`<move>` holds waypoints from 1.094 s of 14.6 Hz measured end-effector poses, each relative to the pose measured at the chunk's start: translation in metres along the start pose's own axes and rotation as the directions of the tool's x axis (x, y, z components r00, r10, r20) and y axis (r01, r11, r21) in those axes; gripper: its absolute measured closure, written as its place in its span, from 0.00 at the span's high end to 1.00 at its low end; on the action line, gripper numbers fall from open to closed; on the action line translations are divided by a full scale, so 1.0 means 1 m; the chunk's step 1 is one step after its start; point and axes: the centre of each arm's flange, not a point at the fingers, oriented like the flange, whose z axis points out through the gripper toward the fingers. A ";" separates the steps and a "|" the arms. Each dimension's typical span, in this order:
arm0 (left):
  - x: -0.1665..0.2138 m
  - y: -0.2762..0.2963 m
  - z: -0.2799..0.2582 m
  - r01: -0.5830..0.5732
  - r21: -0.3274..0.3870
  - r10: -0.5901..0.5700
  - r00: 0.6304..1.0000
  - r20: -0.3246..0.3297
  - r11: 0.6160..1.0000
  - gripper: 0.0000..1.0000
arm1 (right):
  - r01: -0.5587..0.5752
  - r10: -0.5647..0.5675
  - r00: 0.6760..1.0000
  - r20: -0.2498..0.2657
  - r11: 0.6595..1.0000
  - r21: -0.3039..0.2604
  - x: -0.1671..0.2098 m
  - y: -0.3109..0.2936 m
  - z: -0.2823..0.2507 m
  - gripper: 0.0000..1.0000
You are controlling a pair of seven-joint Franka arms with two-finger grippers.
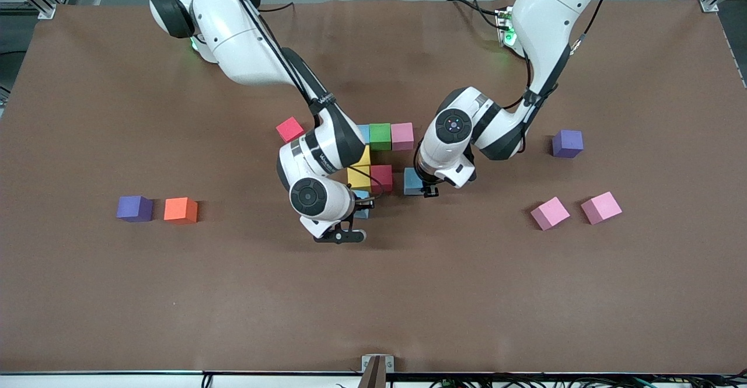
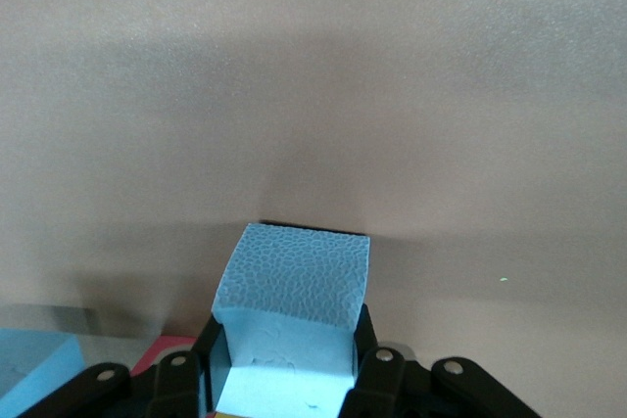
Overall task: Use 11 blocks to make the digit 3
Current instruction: 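Place both blue blocks beside the red and yellow blocks, then open both grippers and lift them away from the blocks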
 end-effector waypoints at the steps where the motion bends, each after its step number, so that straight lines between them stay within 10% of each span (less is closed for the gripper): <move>1: -0.004 -0.005 0.004 0.006 0.000 -0.006 1.000 0.003 1.000 0.53 | 0.002 -0.002 1.000 0.000 1.000 -0.001 0.000 -0.001 0.000 0.52; 16: -0.016 -0.014 0.024 0.033 0.003 -0.033 0.999 0.016 0.999 0.53 | 0.016 -0.016 1.000 0.000 1.000 -0.014 -0.005 -0.006 0.003 0.53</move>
